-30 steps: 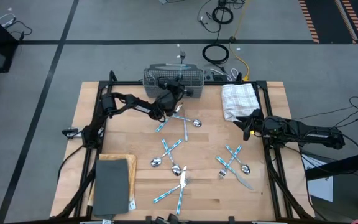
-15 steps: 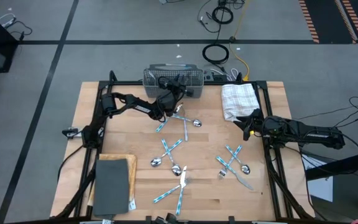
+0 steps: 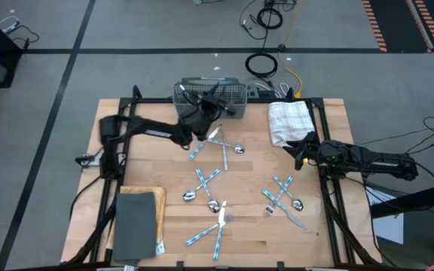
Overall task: Sort silverware
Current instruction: Put the blue spoon into the gray silverware rack
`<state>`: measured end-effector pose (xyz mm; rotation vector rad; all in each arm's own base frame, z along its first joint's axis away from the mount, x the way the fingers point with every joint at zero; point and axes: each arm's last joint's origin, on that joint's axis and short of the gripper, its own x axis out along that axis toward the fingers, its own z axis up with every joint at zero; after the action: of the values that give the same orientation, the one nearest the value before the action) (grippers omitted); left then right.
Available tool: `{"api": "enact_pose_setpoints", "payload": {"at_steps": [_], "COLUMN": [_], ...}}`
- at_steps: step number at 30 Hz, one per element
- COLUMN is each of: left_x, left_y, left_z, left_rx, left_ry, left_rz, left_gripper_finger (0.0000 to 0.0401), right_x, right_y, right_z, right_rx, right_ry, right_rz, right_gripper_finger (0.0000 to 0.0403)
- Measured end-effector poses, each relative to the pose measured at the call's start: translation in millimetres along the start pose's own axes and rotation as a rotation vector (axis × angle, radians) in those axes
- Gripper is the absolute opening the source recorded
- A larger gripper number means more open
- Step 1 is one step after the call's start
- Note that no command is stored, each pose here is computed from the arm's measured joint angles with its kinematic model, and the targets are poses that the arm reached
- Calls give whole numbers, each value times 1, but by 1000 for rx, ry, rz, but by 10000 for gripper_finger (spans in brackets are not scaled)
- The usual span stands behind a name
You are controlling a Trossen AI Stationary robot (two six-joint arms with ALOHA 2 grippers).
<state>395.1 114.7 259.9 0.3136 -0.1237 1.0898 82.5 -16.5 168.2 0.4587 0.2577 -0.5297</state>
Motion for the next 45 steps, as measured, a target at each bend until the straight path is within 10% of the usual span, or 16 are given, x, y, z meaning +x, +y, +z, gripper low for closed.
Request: {"api": "enact_pose_setpoints", "payload": {"at_steps": [8, 15, 24, 34, 45], "left_x": [-47, -99, -149, -182, -206], "left_y": [19, 16, 21, 45, 58], "left_z": [86, 111, 142, 157, 152], "left_rx": [-218, -258, -273, -268, -153], "left_ry": [304, 589, 603, 700, 804], "left_rz": [-726, -1111, -1158, -1105, -1053], "left_gripper_finger": [114, 114, 114, 114, 114], "right_x": [0, 4, 22, 21, 52], "right_y": [0, 7, 23, 74, 111], "right_z": [0, -8, -19, 36, -4], "right_rx": [12, 82, 133, -193, -342], "right_ry": [9, 212, 646, 859, 990], "right_rz": [14, 186, 208, -93, -68], "right_gripper_finger": [139, 139, 139, 139, 149]}}
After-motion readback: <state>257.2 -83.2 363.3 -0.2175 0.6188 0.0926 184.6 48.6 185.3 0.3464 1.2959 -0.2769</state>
